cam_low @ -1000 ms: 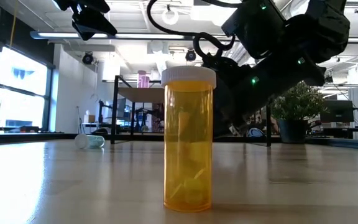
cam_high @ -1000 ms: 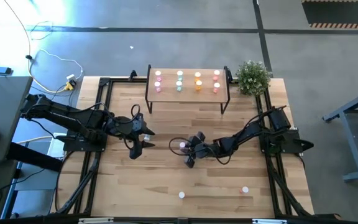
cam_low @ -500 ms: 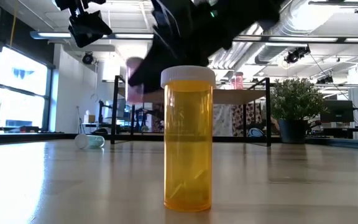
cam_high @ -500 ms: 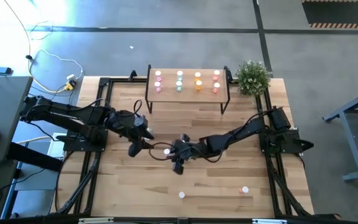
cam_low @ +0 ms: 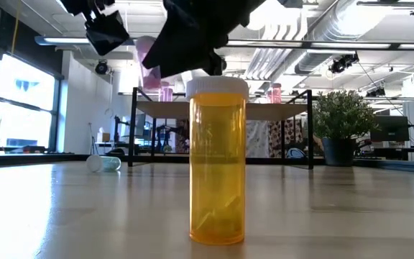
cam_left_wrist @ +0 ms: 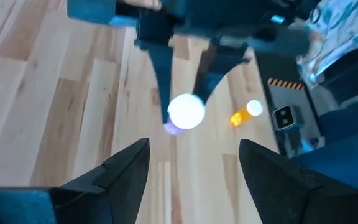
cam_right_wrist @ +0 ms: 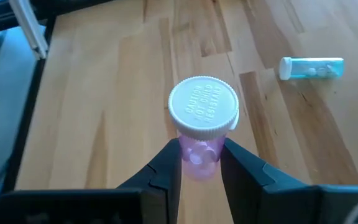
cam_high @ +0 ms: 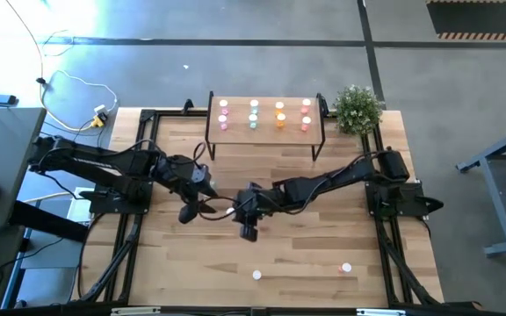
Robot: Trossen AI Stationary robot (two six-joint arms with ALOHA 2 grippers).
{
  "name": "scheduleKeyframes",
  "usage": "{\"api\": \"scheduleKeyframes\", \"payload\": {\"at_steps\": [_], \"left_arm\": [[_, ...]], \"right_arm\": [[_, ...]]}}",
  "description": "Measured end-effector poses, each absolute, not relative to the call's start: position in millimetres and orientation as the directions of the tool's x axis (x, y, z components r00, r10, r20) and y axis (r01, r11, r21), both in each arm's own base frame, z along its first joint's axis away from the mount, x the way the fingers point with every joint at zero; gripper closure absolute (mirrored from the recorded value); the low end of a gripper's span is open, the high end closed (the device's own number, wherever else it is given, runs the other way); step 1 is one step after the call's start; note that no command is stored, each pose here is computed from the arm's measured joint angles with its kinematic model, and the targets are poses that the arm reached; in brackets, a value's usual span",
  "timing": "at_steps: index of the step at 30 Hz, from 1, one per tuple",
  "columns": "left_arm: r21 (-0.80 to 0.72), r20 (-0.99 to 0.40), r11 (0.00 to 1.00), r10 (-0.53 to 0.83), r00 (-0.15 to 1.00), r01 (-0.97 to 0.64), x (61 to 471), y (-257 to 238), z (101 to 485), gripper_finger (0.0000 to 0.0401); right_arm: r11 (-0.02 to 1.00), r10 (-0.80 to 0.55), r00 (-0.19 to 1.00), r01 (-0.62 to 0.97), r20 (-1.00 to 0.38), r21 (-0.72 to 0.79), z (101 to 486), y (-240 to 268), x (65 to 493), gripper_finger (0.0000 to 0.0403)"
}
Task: Pick and place medicine bottles onto shelf by color
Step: Put the pink pill bottle on the shelf aligned with the pink bottles
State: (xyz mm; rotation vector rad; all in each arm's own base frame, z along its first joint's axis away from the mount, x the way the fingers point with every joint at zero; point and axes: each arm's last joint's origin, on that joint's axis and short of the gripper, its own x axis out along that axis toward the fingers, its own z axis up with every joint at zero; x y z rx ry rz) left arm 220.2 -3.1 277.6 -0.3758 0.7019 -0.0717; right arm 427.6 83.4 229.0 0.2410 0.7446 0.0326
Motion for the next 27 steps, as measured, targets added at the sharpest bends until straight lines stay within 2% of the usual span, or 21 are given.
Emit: {"api": "scheduleKeyframes", "payload": {"at_steps": [16, 27], "left_arm": [[-0.308, -0.693, 0.95, -0.185, 0.697, -0.055, 253, -2, 244, 0.0162], [-0.286, -0.657, 0.956, -0.148, 0.74, -0.063, 265, -1, 241, 0.0162]], "right_arm": [[0.942, 0.243, 0.686, 0.002, -0.686, 0.336, 233, 63, 430, 0.0317], [0.924, 0.276, 0.662, 0.017, -0.697, 0.382, 231, 54, 429, 0.0317]]}}
